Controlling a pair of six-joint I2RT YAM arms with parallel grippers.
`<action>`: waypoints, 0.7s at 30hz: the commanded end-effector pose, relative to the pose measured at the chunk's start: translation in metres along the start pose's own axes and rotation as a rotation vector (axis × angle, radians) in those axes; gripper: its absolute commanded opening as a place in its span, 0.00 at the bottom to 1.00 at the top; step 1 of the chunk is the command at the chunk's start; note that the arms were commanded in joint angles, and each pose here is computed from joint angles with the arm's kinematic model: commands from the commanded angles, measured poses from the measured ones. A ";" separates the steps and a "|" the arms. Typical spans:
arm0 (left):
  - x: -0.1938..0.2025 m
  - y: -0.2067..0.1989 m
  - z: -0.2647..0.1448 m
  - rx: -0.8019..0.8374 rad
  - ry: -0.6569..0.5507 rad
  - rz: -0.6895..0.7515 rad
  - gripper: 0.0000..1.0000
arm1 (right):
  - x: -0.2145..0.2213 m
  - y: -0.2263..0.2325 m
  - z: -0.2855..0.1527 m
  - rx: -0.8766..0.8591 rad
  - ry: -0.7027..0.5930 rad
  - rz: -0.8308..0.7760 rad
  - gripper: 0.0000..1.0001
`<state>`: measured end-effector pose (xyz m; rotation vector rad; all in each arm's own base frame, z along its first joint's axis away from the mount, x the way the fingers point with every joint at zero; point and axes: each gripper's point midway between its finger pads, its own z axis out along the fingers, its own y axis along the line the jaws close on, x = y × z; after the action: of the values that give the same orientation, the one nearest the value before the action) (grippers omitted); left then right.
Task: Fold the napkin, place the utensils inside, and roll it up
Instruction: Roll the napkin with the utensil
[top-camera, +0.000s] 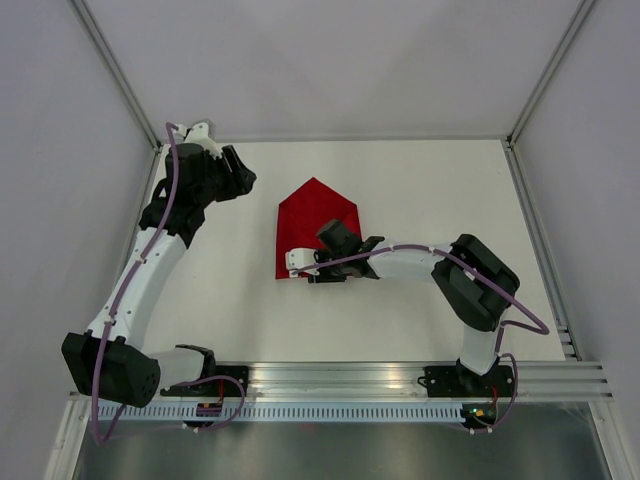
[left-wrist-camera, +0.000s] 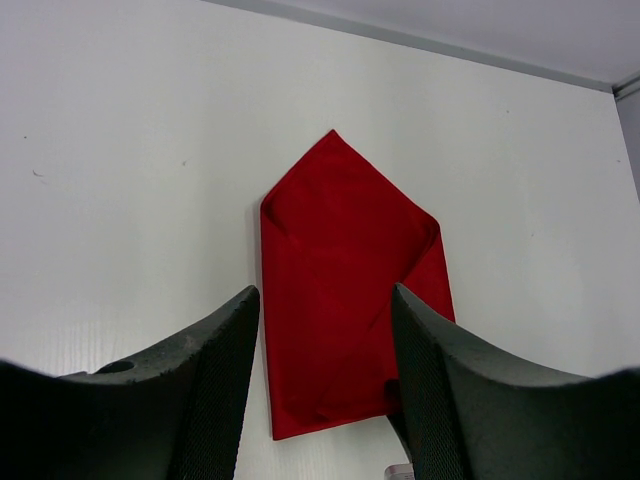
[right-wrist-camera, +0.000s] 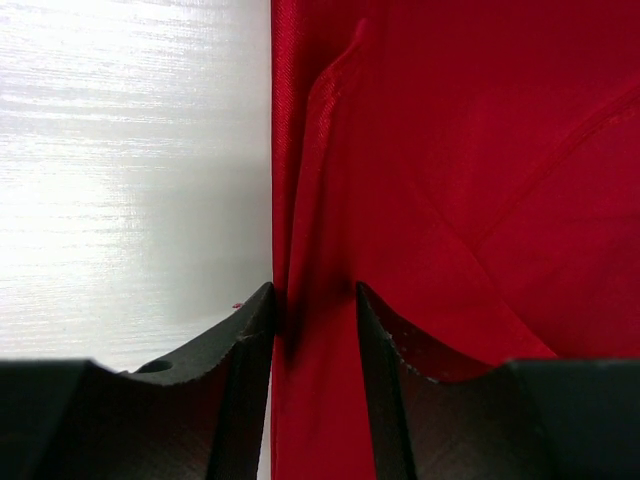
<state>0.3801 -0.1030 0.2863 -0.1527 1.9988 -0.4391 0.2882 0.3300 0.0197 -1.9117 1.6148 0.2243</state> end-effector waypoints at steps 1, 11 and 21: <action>-0.003 -0.009 -0.007 0.058 -0.012 0.064 0.60 | 0.017 0.022 0.013 -0.086 0.035 -0.014 0.44; 0.007 -0.020 -0.008 0.121 0.022 0.100 0.60 | 0.027 0.039 0.013 -0.203 0.097 -0.011 0.31; 0.006 -0.036 -0.012 0.155 -0.009 0.148 0.59 | 0.030 0.044 0.010 -0.319 0.122 0.072 0.15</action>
<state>0.3691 -0.1277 0.2785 0.0085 2.0254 -0.4964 0.2918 0.3365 0.0170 -2.0175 1.6350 0.2762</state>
